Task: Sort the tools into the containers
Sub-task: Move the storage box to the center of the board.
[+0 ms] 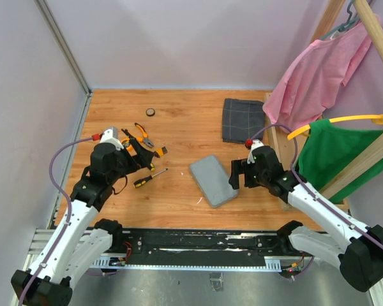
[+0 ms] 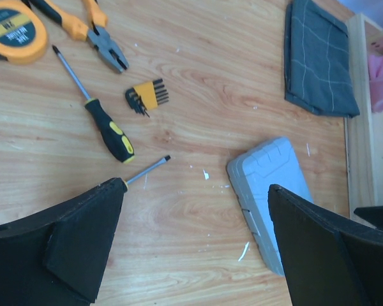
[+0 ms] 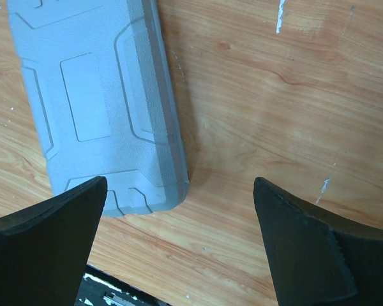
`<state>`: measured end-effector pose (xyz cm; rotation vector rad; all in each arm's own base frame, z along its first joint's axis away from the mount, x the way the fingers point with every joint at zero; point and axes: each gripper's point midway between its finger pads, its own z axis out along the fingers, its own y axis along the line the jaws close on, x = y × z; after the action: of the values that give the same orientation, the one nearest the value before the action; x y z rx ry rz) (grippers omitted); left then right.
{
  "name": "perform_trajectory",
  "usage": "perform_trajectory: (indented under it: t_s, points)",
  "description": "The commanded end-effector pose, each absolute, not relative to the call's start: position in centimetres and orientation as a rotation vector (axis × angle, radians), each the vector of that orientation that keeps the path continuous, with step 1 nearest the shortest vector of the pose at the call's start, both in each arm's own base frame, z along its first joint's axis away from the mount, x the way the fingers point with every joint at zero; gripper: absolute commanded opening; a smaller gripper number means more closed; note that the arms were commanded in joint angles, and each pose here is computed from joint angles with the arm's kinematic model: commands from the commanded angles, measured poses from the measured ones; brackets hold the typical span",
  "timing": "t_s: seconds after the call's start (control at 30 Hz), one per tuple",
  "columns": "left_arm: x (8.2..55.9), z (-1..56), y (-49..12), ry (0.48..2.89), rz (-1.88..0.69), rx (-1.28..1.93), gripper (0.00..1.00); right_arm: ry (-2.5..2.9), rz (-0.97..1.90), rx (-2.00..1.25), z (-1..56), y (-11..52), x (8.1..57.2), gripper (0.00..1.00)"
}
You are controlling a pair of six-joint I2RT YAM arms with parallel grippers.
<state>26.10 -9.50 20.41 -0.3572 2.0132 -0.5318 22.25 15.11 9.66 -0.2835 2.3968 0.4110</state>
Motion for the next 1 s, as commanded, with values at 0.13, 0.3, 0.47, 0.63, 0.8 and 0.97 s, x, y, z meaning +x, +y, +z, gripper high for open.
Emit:
perform_trajectory:
  t_s: [0.13, 0.3, 0.47, 0.63, 0.8, 0.97]
  points:
    - [25.8, 20.1, -11.3, 1.957, -0.685, -0.324, 0.99, 2.401, 0.503, -0.340, 10.3, 16.8, 22.8, 0.99]
    - [25.5, 19.1, -12.1, 1.961, -0.705, -0.343, 0.99, 2.429, 0.541, -0.367, 9.1, 17.7, 22.9, 0.99]
    - [25.0, 17.5, -15.5, 2.004, -0.712, -0.295, 0.99, 2.407, 0.588, -0.389, 8.8, 18.5, 23.3, 0.98]
    - [24.4, 15.5, -19.4, 2.039, -0.771, -0.259, 0.99, 2.383, 0.635, -0.387, 9.3, 19.1, 24.1, 0.99]
    - [24.6, 14.0, -20.6, 2.070, -0.777, -0.259, 0.99, 2.380, 0.714, -0.368, 9.4, 20.1, 25.0, 0.99]
    - [25.0, 13.4, -19.9, 2.077, -0.718, -0.278, 0.99, 2.410, 0.756, -0.379, 8.5, 21.1, 25.8, 0.98]
